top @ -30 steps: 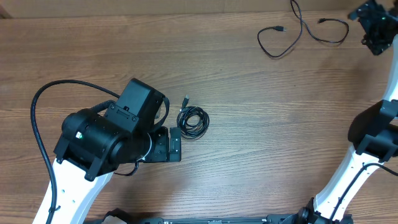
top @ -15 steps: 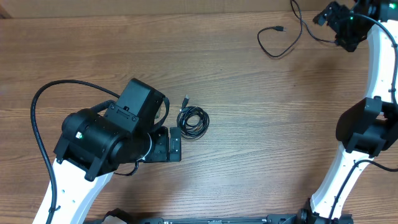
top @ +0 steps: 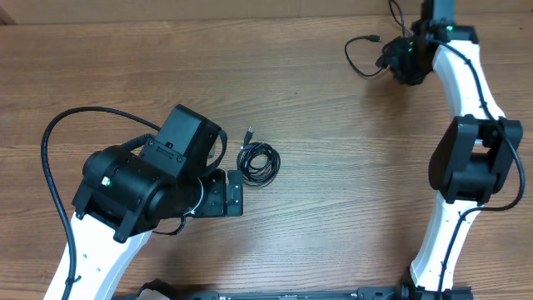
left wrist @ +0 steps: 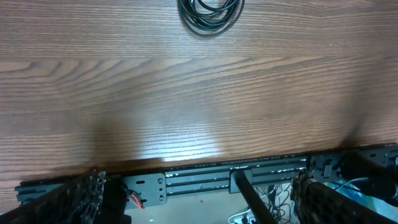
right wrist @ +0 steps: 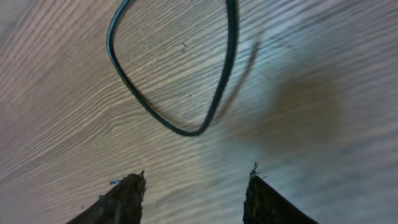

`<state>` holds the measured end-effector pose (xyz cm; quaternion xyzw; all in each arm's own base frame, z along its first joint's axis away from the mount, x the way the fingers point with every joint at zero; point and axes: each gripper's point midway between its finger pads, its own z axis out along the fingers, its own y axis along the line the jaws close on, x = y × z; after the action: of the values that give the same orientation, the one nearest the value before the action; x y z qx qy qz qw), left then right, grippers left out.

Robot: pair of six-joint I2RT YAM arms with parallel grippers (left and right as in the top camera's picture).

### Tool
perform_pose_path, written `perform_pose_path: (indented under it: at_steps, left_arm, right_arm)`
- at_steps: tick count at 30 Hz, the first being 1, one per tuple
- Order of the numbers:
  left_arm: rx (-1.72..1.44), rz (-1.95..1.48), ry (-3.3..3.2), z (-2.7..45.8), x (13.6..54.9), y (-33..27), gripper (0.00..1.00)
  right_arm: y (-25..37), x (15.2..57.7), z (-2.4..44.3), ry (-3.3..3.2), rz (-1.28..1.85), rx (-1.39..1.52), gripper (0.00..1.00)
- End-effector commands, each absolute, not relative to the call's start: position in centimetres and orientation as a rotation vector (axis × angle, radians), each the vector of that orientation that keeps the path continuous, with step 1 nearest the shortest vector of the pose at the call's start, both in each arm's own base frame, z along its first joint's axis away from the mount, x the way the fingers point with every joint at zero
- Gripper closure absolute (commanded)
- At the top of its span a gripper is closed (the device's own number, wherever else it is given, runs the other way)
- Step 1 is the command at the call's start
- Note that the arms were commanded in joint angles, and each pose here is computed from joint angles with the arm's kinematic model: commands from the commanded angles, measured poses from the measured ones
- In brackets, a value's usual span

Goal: Untangle cables

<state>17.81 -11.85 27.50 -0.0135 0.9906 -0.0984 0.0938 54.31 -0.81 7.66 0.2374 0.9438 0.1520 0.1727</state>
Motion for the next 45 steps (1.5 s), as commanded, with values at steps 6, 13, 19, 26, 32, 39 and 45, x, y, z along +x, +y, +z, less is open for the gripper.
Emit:
perform_pose_path:
  at_steps: [6, 13, 19, 26, 32, 39, 45]
  left_arm:
    - [-0.031, -0.291, 2.939, 27.5, 17.9, -11.9, 0.00]
    - [-0.031, -0.291, 2.939, 27.5, 17.9, -11.9, 0.00]
    - [-0.031, -0.291, 2.939, 27.5, 17.9, -11.9, 0.00]
    - [-0.032, -0.290, 2.940, 27.5, 17.9, -11.9, 0.00]
    - [-0.031, -0.290, 2.941, 27.5, 17.9, -11.9, 0.00]
    - [-0.032, -0.286, 2.945, 27.5, 17.8, -11.8, 0.00]
    - [-0.032, -0.286, 2.946, 27.5, 17.8, -11.8, 0.00]
  right_arm:
    - [-0.7, 54.9, 4.7, 2.609, 0.489, 0.823, 0.52]
    - [-0.6, 54.9, 2.1, 2.572, 0.509, 0.868, 0.61]
    - [-0.3, 55.5, 2.3, 2.546, 0.517, 0.844, 0.74]
    - [1.1, 56.3, 2.7, 2.527, 0.531, 0.797, 0.74]
    - [1.5, 56.4, 2.4, 2.521, 0.439, 0.783, 0.74]
    - [1.4, 56.4, 2.3, 2.521, 0.408, 0.784, 0.73]
    - [0.6, 56.0, 1.9, 2.525, 0.336, 0.807, 0.69]
